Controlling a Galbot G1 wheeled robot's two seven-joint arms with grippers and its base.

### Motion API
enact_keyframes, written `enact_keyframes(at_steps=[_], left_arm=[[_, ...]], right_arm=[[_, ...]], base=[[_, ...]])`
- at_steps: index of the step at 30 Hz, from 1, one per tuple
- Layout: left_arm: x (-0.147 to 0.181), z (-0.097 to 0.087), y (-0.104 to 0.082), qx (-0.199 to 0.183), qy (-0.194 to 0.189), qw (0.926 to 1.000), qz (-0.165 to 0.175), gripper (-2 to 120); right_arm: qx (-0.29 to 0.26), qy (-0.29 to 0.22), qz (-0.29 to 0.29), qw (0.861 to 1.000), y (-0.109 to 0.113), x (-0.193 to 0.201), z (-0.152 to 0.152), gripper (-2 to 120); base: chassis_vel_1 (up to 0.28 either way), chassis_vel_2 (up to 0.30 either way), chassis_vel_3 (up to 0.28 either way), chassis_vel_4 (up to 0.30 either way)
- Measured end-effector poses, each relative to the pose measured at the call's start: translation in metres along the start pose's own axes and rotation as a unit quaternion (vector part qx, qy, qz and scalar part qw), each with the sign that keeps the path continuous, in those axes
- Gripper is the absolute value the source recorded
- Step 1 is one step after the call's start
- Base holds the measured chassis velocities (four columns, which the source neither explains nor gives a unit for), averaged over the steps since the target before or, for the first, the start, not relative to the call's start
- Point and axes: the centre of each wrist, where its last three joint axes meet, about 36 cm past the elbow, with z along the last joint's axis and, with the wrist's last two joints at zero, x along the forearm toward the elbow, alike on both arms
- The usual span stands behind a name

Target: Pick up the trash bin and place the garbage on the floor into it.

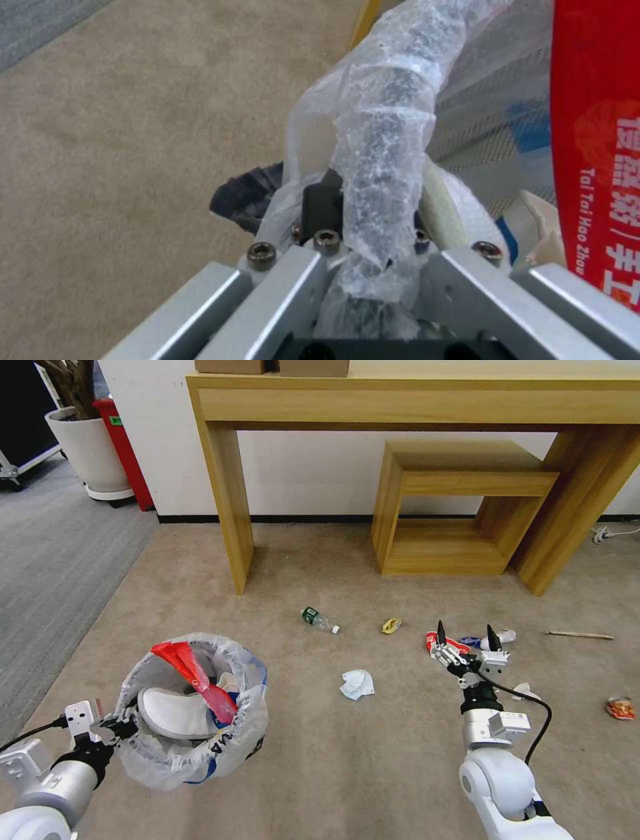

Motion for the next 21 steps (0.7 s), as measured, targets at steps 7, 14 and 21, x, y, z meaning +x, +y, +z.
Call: enact_keyframes(at_steps=[7, 14, 21], left_arm=[[-0.0022, 0.0022, 0.0, 0.004, 0.001, 1.0, 0.0, 1], [-0.0034, 0.0038, 0.0004, 0.006, 0.002, 1.0, -0.001, 1], [-0.0049, 0.0042, 0.0015, 0.007, 0.002, 1.0, -0.002, 1]], right_arm=[[0.0, 0.002, -0.001, 1.0, 0.0006, -0.0016, 0.0022, 100], [-0.002, 0.003, -0.002, 1.0, 0.0027, -0.0031, 0.0043, 100], [-0.003, 0.006, -0.002, 1.0, 0.0046, -0.0035, 0.0071, 100]], base=[[-0.129, 0.127, 0.126, -0.118], [-0.109, 0.117, 0.108, -0.106], [-0.108, 0.099, 0.096, -0.103]])
